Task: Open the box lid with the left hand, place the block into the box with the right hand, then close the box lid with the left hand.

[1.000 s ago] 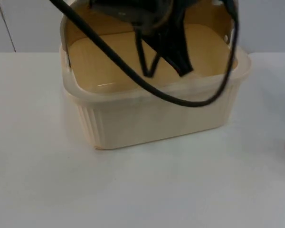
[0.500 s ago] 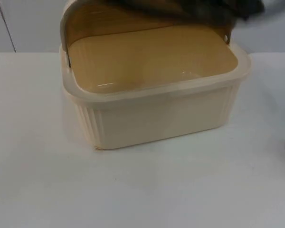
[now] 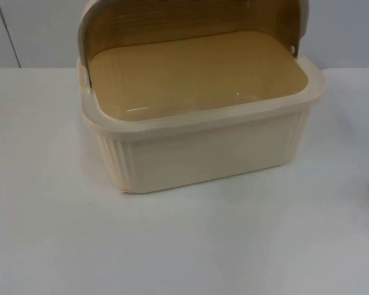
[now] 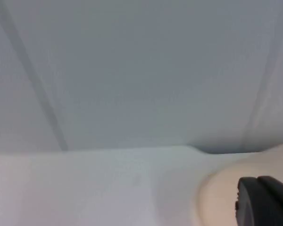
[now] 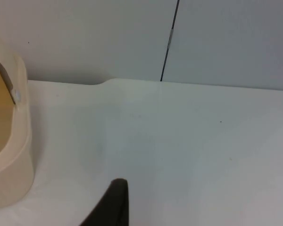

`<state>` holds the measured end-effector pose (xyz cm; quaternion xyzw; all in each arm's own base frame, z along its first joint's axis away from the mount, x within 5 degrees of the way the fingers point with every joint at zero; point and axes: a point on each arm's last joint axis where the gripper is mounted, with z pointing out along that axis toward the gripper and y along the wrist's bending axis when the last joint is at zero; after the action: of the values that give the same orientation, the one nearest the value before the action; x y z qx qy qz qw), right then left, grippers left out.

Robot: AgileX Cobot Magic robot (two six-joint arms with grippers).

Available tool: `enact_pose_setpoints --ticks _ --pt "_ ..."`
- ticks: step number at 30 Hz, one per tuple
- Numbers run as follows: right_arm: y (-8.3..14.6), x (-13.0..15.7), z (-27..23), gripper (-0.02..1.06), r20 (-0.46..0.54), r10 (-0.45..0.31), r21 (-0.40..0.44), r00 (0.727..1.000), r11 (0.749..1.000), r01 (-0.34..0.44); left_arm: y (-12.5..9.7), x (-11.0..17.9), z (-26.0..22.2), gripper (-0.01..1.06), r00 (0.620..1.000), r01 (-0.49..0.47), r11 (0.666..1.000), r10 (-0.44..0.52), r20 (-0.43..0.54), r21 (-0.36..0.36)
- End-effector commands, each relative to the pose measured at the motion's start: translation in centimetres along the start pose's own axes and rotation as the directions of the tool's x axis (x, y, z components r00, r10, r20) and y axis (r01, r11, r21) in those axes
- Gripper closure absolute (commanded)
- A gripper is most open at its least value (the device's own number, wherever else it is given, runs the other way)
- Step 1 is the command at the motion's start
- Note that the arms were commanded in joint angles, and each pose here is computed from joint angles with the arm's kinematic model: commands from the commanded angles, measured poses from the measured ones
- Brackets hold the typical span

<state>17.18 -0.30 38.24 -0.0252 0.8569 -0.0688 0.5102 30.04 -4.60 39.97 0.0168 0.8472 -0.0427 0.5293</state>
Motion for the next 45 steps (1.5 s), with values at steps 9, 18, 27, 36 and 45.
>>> enact_pose_setpoints --ticks 9,18,27,36,45 --pt "-0.1 -0.1 -0.2 0.00 0.006 0.002 0.002 1.000 1.000 -0.002 3.3 4.7 2.4 1.04 0.994 0.058 0.994 -0.066 -0.090 -0.098" --pt "-0.1 -0.1 -0.2 0.00 0.006 0.002 0.002 1.000 1.000 -0.002 2.7 5.1 2.2 0.02 0.985 -0.094 0.990 0.077 -0.158 -0.102" --pt "-0.1 -0.1 -0.2 0.00 0.003 0.002 0.002 1.000 1.000 -0.002 2.2 4.8 1.5 0.00 0.991 0.013 0.998 -0.022 -0.135 -0.068" --pt "-0.1 -0.1 -0.2 0.00 0.003 0.002 0.002 1.000 1.000 -0.002 1.4 3.1 -4.5 0.00 0.999 0.011 1.000 -0.010 -0.040 0.023" --pt "-0.1 -0.1 -0.2 0.00 0.003 0.002 0.002 1.000 1.000 -0.002 1.4 2.1 -11.5 0.00 0.992 -0.037 0.999 0.033 0.120 0.031"
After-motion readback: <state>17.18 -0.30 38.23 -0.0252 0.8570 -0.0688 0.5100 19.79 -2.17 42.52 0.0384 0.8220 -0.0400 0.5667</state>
